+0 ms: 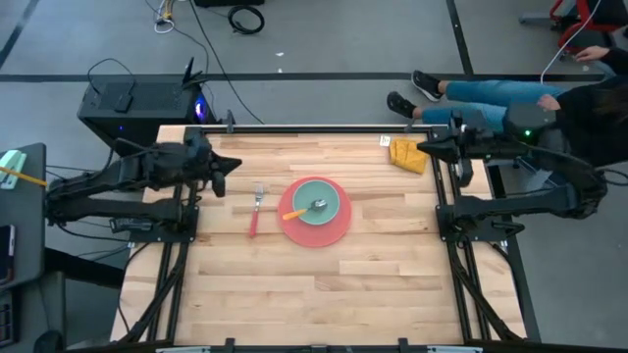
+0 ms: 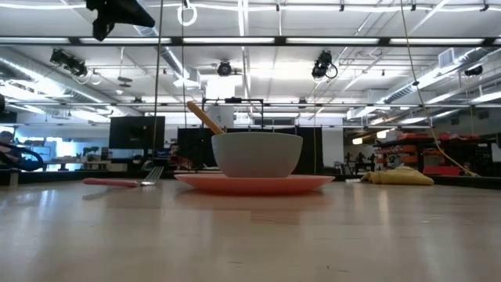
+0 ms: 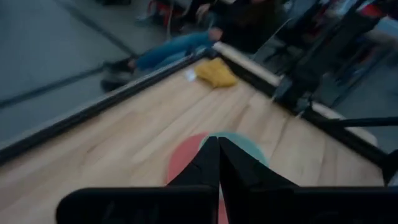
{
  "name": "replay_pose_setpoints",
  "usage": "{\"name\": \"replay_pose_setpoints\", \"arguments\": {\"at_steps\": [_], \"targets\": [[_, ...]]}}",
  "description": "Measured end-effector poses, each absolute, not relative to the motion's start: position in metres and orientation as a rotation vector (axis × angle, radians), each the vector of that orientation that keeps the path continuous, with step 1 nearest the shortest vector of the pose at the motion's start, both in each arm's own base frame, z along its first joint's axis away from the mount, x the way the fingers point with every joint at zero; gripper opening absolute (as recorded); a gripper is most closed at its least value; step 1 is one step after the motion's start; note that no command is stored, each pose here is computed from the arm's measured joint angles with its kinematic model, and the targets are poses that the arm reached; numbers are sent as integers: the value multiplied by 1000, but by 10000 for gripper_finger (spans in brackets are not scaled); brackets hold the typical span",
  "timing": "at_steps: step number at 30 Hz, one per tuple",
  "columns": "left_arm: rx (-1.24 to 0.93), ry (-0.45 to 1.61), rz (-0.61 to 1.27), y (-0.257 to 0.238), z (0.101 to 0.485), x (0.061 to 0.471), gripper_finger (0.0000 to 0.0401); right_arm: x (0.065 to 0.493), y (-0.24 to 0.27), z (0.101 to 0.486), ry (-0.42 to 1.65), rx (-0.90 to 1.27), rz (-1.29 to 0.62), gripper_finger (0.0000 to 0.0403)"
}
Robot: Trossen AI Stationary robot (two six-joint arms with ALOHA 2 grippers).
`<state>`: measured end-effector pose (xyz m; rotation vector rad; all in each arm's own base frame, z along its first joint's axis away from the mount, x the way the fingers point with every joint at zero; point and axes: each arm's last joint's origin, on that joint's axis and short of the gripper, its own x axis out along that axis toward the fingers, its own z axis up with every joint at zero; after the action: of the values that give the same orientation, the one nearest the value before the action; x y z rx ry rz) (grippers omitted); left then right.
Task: Set table place
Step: Return to Home Position
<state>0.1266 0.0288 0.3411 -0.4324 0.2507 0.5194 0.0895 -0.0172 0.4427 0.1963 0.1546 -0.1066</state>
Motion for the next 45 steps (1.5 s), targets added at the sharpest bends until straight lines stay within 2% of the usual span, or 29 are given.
{"name": "replay_pose_setpoints", "arguments": {"at_steps": [6,13,24,35,40,45], "targets": [[-434,135,422,29,303,114,8,89,-13,413,-11,212,31,5],[-480,-24,312,26,276,91,7,69,-9,387,-88,211,43,3],[-274,-182,312,16,271,49,10,27,0,372,-231,150,24,4],[-258,-164,280,17,264,54,13,42,-3,346,-293,139,25,4],[-248,-177,269,21,246,66,5,54,-6,332,-319,123,36,4],[-297,-133,255,24,219,78,14,65,-8,318,-348,86,50,3]]}}
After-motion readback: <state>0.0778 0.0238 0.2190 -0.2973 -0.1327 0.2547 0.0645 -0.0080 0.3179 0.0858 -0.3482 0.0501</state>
